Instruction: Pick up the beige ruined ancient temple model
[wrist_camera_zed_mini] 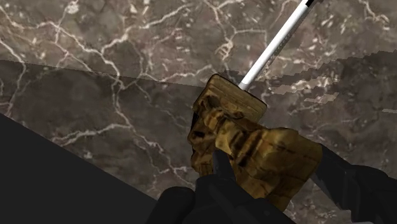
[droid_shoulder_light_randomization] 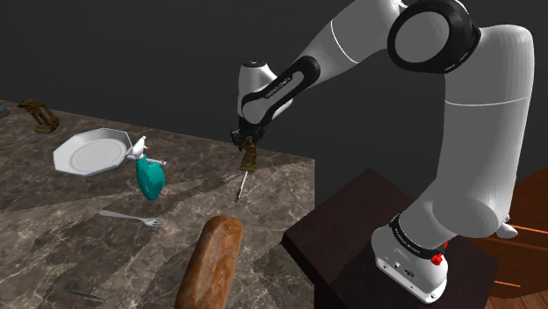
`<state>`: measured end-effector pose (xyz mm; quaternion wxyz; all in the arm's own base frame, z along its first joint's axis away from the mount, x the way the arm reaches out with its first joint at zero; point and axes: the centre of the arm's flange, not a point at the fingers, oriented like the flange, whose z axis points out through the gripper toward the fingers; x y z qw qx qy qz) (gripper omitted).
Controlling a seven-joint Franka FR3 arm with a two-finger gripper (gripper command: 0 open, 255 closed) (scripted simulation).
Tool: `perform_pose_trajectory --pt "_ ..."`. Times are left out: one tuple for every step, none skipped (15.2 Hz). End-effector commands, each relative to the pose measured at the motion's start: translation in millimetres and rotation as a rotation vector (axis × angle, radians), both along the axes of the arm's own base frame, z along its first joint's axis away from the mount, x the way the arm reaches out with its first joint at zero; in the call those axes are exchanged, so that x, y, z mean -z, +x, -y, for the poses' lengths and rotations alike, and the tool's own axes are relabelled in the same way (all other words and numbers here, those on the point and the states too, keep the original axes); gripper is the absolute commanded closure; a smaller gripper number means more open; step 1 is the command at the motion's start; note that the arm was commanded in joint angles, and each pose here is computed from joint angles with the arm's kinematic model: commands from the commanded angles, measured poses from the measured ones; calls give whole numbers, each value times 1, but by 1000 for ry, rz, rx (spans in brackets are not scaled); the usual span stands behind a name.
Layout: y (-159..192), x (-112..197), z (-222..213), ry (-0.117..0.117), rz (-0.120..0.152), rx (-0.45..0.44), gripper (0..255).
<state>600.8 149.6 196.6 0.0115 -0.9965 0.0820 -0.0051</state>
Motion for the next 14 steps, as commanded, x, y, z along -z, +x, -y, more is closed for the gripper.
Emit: perform_pose_trajectory --pt "0 1 0 0 0 0 255" --pt "0 1 0 0 0 0 255" --pt "0 1 0 0 0 0 255" --pt "0 1 0 0 0 0 255" --pt "0 1 0 0 0 0 255" --pt "0 1 0 0 0 0 255" --pt "0 1 0 0 0 0 255" --pt "0 1 -1 0 0 0 255" --pt "0 -4 -1 0 0 0 255" --pt "0 -10 -1 0 0 0 255" --pt "0 -15 -1 0 0 0 255" --pt "0 -20 -1 0 0 0 255" --pt "0 -26 -1 0 0 0 255" --pt "0 -31 -1 0 0 0 255"
